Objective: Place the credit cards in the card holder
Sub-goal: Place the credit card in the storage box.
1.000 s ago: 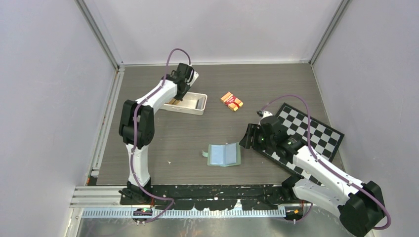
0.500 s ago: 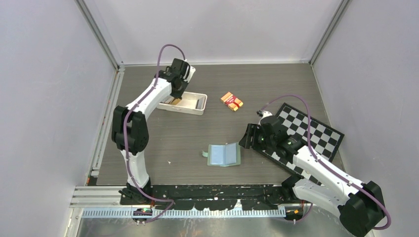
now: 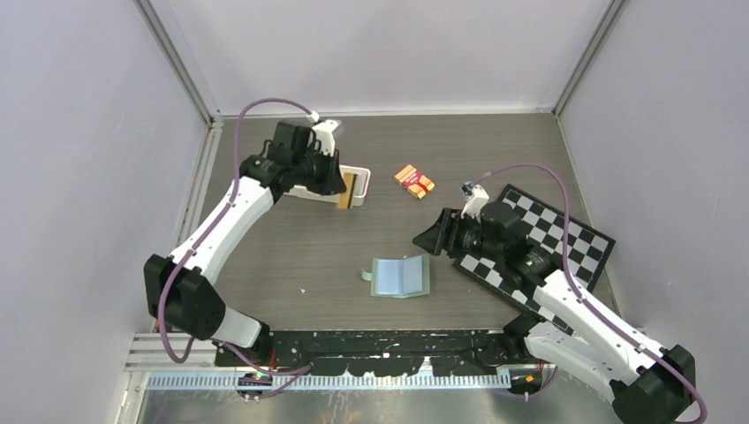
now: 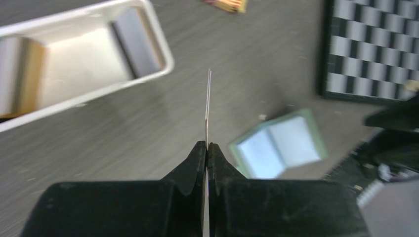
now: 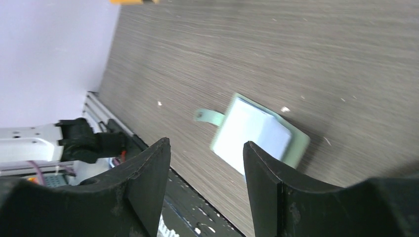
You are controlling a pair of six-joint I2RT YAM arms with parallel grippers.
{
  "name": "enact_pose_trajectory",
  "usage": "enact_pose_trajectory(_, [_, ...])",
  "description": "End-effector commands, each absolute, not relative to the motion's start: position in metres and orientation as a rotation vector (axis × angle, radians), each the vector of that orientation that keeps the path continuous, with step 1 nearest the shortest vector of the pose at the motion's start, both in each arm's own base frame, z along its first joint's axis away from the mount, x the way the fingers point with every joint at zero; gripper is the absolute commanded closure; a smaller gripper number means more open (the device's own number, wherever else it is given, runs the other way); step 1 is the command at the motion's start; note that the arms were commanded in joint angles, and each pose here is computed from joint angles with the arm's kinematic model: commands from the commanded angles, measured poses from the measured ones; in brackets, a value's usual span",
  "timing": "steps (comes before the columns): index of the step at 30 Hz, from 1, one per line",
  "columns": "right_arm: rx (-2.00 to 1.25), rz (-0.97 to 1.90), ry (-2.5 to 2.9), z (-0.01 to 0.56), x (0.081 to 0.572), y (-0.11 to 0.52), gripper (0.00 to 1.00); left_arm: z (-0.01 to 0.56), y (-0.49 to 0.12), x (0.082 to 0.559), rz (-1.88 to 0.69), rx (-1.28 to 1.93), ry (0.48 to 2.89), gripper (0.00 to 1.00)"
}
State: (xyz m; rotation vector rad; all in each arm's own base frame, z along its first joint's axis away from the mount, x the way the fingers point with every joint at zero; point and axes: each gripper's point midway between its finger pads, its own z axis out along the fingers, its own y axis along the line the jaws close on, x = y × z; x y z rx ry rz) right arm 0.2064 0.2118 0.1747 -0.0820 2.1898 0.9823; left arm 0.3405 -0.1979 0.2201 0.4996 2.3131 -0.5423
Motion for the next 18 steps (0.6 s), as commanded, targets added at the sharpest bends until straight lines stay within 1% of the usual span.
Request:
enact_pose_trajectory(1, [-0.141, 1.219, 1.962, 0.24, 0.212, 0.24, 0.39, 0.259, -0.255, 0.3, -1.049, 0.578, 2.138, 1.0])
enact_pose_trajectory(3, [-0.132, 1.261, 1.939, 0.247, 0.215, 0.246, 0.39, 0.269, -0.266, 0.283, -1.172, 0.614, 2.081, 1.0])
enact_pose_trajectory(6, [-0.118, 1.326, 1.907, 0.255, 0.219, 0.255, 0.39, 0.282, -0.279, 0.263, -1.282, 0.682, 2.0, 1.0])
enact_pose_trajectory(9, [-0.107, 1.37, 1.884, 0.26, 0.222, 0.26, 0.39, 0.287, -0.286, 0.25, -1.318, 0.737, 1.957, 1.0])
enact_pose_trajectory(11, [-0.094, 1.37, 1.886, 0.26, 0.224, 0.261, 0.39, 0.286, -0.284, 0.249, -1.303, 0.737, 1.952, 1.0])
enact_pose_trajectory(13, [-0.073, 1.356, 1.889, 0.259, 0.227, 0.259, 0.39, 0.273, -0.272, 0.265, -1.147, 0.681, 2.018, 1.0])
enact_pose_trajectory(16, [-0.045, 1.31, 1.892, 0.256, 0.233, 0.255, 0.4, 0.25, -0.238, 0.304, -0.805, 0.577, 2.146, 1.0])
enact_pose_trajectory(18, [-0.036, 1.281, 1.895, 0.254, 0.236, 0.252, 0.4, 0.245, -0.218, 0.331, -0.676, 0.495, 2.198, 1.0])
